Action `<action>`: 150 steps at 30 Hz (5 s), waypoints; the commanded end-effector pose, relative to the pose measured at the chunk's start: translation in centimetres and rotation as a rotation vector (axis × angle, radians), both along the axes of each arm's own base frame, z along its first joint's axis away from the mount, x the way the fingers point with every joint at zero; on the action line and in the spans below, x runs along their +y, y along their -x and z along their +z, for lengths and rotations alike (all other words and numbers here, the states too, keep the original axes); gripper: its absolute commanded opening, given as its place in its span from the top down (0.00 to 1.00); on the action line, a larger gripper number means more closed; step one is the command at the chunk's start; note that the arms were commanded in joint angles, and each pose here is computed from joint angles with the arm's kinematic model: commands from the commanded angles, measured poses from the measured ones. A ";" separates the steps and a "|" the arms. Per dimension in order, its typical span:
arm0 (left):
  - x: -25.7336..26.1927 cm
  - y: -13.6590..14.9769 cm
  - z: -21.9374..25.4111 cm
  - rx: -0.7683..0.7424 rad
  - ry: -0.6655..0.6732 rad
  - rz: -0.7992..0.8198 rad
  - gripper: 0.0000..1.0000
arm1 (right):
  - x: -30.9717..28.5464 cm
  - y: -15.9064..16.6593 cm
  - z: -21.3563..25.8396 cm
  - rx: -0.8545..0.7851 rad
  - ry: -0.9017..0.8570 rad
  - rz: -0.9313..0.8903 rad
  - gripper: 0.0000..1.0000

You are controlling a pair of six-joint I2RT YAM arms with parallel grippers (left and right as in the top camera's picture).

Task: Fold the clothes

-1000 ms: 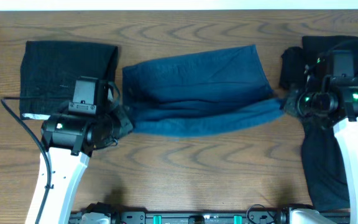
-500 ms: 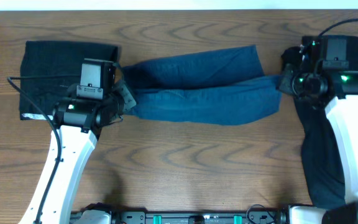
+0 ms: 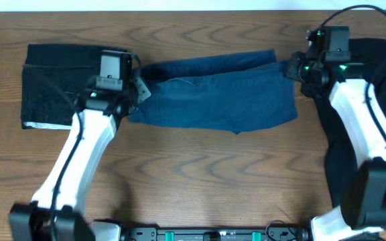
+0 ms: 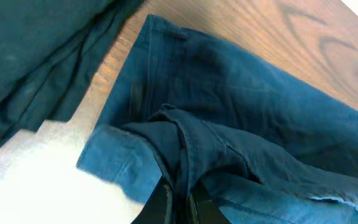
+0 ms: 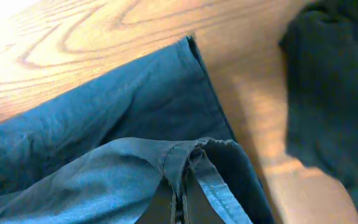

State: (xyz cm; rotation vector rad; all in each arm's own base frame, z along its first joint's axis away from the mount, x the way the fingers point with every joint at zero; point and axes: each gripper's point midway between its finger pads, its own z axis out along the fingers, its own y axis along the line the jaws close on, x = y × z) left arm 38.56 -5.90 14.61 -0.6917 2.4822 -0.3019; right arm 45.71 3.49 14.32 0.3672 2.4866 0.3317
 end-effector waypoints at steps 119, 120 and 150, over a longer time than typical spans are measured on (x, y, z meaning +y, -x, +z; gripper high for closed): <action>-4.0 5.3 -6.5 0.362 -0.027 -0.336 0.94 | -0.6 7.5 -11.0 0.673 0.146 0.161 0.99; -4.1 5.0 -5.8 0.336 -0.025 -0.337 0.94 | -0.2 7.1 -10.4 0.659 0.124 0.167 0.99; -2.6 -2.6 -12.9 0.208 -0.181 -0.251 0.94 | 5.8 -2.6 -14.1 0.147 0.175 0.338 0.98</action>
